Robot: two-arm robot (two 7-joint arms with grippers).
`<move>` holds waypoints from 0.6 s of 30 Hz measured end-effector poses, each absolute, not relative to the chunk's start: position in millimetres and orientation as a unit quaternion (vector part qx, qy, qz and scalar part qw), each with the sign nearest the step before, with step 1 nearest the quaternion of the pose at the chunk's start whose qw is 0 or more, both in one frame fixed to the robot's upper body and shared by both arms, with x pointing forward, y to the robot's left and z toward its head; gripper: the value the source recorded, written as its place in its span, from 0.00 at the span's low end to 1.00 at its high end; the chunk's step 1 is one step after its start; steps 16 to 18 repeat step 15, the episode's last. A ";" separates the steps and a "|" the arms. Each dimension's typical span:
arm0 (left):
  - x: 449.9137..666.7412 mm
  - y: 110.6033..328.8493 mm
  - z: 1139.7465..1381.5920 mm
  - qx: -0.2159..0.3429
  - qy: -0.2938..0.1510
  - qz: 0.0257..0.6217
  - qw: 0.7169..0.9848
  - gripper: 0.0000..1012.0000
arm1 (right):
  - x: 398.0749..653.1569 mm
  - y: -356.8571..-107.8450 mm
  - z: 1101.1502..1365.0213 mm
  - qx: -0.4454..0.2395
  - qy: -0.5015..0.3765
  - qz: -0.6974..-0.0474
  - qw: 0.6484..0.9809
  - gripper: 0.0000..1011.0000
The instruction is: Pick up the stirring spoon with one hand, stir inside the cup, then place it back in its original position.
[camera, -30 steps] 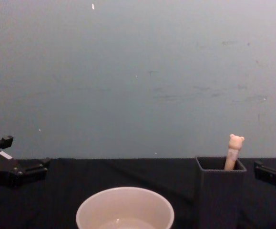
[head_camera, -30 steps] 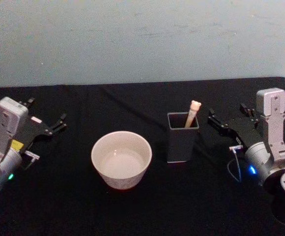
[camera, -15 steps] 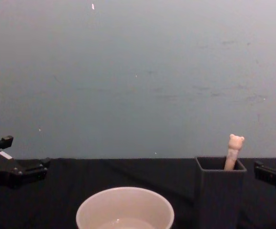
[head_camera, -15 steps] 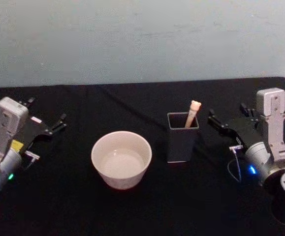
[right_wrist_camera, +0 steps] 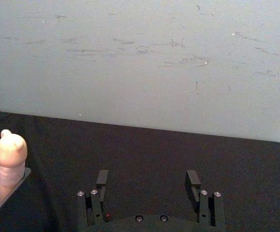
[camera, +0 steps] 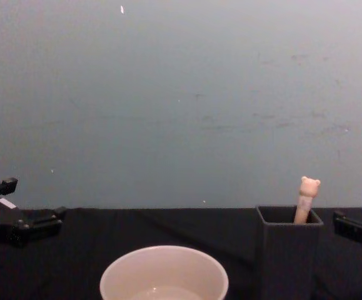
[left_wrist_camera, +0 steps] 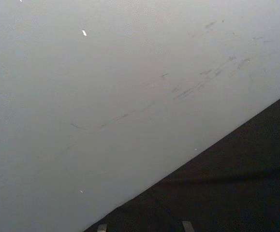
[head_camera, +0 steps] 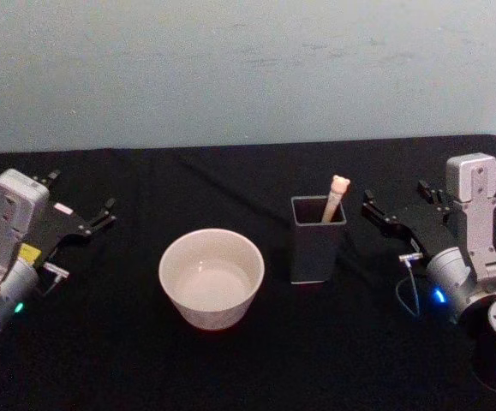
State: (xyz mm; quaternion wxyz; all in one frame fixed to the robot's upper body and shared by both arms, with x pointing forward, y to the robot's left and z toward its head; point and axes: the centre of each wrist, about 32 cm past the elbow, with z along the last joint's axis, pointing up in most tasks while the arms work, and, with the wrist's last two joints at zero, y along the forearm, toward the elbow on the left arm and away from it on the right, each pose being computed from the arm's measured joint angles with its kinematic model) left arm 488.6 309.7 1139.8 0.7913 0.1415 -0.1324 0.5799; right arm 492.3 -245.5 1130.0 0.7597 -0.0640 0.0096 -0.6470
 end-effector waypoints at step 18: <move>488.6 309.7 1139.8 0.141 -0.132 0.580 0.791 0.99 | 492.3 -245.5 1130.0 -0.064 0.010 -0.647 0.760 0.99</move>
